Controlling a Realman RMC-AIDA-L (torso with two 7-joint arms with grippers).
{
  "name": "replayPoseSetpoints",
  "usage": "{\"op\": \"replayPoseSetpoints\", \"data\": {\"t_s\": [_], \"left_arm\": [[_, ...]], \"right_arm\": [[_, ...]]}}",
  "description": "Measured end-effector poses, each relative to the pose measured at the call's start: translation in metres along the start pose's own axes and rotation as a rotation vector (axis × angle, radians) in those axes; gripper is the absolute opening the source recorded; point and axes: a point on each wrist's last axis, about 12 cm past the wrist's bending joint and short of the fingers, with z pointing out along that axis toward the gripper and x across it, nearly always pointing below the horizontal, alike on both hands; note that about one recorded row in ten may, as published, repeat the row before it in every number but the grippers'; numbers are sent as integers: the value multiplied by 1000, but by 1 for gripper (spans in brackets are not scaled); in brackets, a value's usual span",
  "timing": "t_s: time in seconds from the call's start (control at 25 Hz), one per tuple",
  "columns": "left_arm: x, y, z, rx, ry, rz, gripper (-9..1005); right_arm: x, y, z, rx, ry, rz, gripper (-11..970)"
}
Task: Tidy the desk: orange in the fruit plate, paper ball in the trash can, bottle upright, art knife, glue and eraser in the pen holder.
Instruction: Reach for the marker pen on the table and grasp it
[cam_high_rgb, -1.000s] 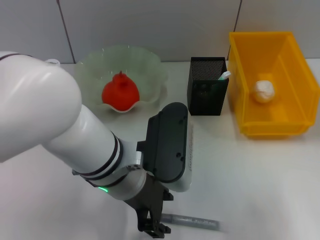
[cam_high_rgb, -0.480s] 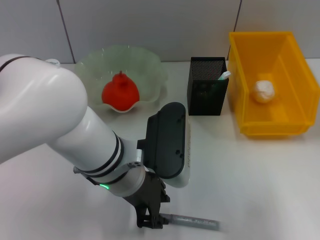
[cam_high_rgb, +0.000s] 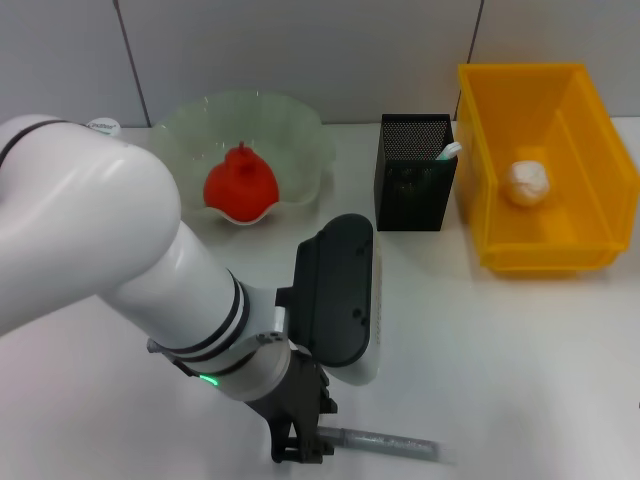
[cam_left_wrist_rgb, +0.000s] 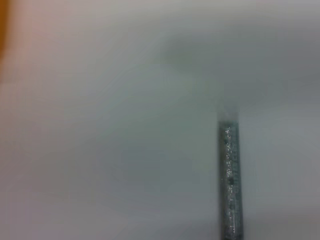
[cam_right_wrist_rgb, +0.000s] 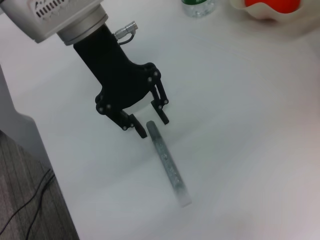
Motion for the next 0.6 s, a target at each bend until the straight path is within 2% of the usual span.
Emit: {"op": "replayPoseSetpoints", "data": {"t_s": [0.6], "left_arm": [[0, 1, 4, 1, 13, 5, 390]], "right_arm": [[-3, -4, 6, -3, 15, 0, 728]]}}
